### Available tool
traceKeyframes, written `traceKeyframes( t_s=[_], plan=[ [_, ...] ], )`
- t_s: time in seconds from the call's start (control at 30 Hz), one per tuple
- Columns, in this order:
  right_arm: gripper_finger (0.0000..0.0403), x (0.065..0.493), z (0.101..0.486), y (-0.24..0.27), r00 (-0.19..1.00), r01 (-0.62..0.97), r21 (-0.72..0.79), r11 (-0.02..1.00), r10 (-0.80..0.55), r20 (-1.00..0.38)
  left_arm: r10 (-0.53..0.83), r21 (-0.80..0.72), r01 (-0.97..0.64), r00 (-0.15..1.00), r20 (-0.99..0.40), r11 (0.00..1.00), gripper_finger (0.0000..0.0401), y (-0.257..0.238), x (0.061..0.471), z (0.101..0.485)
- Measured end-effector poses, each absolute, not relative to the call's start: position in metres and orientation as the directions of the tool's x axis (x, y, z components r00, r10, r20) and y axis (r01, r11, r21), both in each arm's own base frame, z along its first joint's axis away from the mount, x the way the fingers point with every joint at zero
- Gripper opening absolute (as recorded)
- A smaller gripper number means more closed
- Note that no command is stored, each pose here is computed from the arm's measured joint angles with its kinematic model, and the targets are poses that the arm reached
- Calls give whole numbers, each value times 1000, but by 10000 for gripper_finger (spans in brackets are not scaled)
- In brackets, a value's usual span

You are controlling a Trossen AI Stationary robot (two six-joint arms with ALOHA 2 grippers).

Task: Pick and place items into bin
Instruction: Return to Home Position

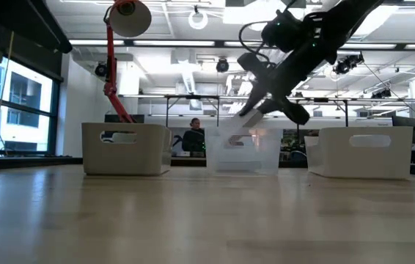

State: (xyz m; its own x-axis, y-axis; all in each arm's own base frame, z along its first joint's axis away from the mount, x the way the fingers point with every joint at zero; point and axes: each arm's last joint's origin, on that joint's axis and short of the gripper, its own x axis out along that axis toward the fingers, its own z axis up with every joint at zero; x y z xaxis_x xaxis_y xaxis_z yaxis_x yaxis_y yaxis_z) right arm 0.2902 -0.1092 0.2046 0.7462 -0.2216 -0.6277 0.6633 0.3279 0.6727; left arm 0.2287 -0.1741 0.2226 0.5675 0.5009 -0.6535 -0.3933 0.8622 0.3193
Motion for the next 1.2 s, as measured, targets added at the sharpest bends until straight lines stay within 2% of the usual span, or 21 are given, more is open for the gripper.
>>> traceKeyframes(
  t_s=[0.17,0.43,0.6,0.93,1.2],
  plan=[
    [50,285,200,-111,702,709,634,309,-222,-676,502,319,-395,569,-651,862,216,-174,229,223],
    [53,285,200,-113,699,713,632,303,-237,-675,531,337,-417,570,-627,844,216,-170,231,223],
    [75,285,199,-112,705,706,638,308,-215,-676,545,339,-435,557,-627,834,216,-164,236,223],
    [143,285,199,-113,699,712,631,307,-231,-677,538,330,-434,562,-629,839,216,-165,236,223],
    [156,284,199,-116,697,715,630,303,-237,-677,532,320,-435,566,-629,841,216,-166,237,223]
  ],
)
